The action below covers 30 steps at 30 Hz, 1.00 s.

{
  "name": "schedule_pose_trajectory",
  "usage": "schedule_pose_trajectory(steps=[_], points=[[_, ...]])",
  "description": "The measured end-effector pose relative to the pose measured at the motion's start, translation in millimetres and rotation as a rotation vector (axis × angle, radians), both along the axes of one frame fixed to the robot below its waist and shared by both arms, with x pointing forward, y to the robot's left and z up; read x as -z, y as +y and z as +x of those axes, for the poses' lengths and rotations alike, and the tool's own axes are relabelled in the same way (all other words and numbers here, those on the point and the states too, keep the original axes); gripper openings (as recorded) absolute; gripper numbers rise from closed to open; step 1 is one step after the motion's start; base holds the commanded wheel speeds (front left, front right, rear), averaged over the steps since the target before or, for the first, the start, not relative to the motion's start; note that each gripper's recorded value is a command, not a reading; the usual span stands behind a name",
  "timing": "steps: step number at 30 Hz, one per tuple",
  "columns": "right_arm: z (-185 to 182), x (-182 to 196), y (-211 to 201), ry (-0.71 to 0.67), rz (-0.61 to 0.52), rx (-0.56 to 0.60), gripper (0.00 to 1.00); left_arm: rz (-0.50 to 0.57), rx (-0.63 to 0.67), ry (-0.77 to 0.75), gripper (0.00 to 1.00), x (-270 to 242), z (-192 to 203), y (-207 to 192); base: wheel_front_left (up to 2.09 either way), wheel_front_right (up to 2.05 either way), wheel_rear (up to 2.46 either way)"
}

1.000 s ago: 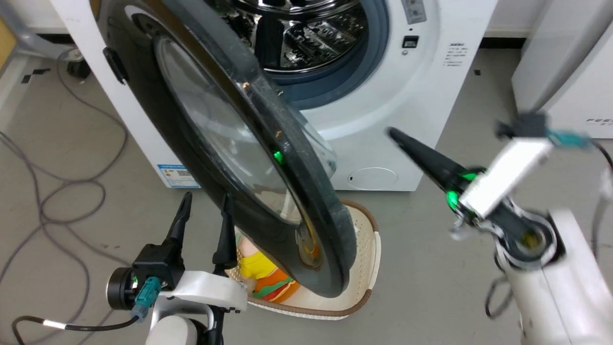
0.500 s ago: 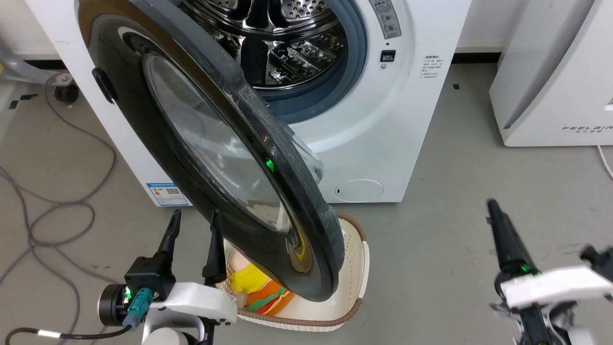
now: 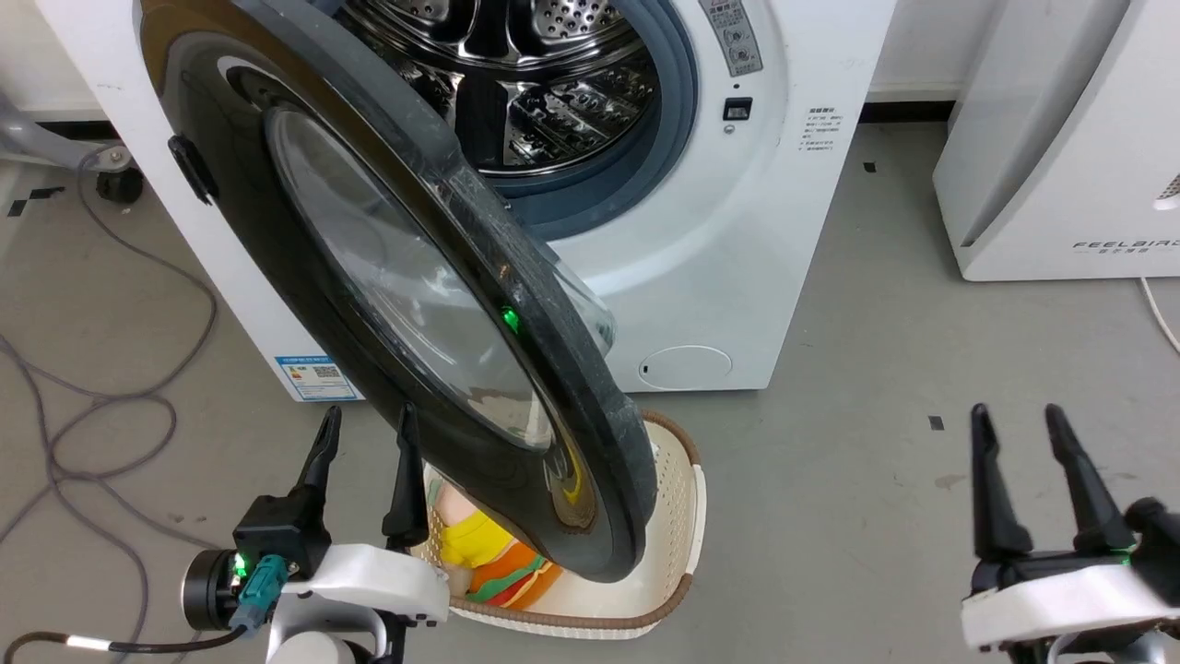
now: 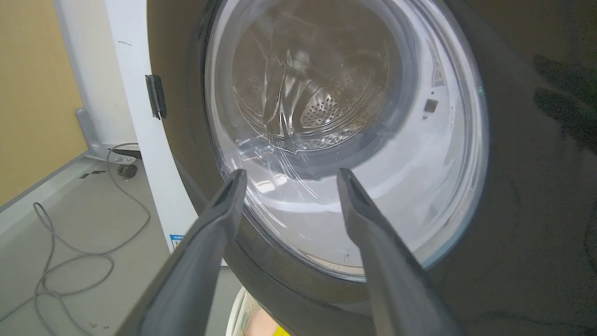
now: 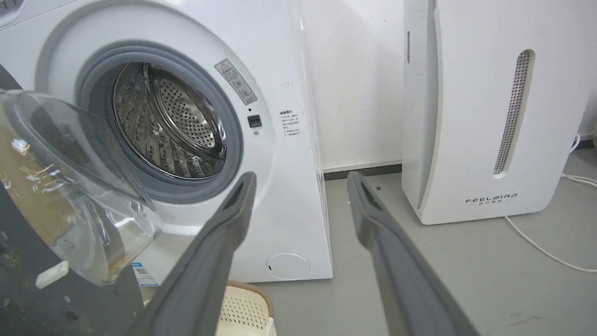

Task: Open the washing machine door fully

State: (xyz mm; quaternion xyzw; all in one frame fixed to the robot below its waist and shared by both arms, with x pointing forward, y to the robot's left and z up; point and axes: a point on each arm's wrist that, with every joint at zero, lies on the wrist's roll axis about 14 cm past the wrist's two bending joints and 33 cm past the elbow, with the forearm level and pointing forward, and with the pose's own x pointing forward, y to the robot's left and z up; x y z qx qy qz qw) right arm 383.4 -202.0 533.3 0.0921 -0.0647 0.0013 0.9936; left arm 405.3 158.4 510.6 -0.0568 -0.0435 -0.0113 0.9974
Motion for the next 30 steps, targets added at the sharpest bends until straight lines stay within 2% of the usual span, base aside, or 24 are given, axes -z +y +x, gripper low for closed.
schedule_pose_trajectory(steps=[5,8,9,10,20,30], points=[[-6,1,17,0.033,-0.147,-0.051,1.0,0.001,-0.006,0.0,1.0,0,-1,2,0.0,0.0,0.0],[-9,1,26,0.047,-0.187,-0.075,1.0,0.003,-0.005,-0.001,0.98,-1,-2,2,0.0,0.0,0.0],[-9,1,28,0.048,-0.193,-0.082,1.0,0.003,-0.005,-0.001,0.38,-1,-2,2,0.0,0.0,0.0],[-9,0,30,0.046,-0.197,-0.086,1.0,0.004,-0.005,0.001,0.0,0,-2,3,0.0,0.0,0.0],[-9,2,35,0.064,-0.181,-0.104,1.0,0.017,0.017,-0.013,0.0,-5,-5,-1,0.0,0.0,0.0],[-10,6,34,0.078,-0.171,-0.104,1.0,0.042,0.054,-0.088,0.0,-28,-4,-8,0.0,0.0,0.0]])
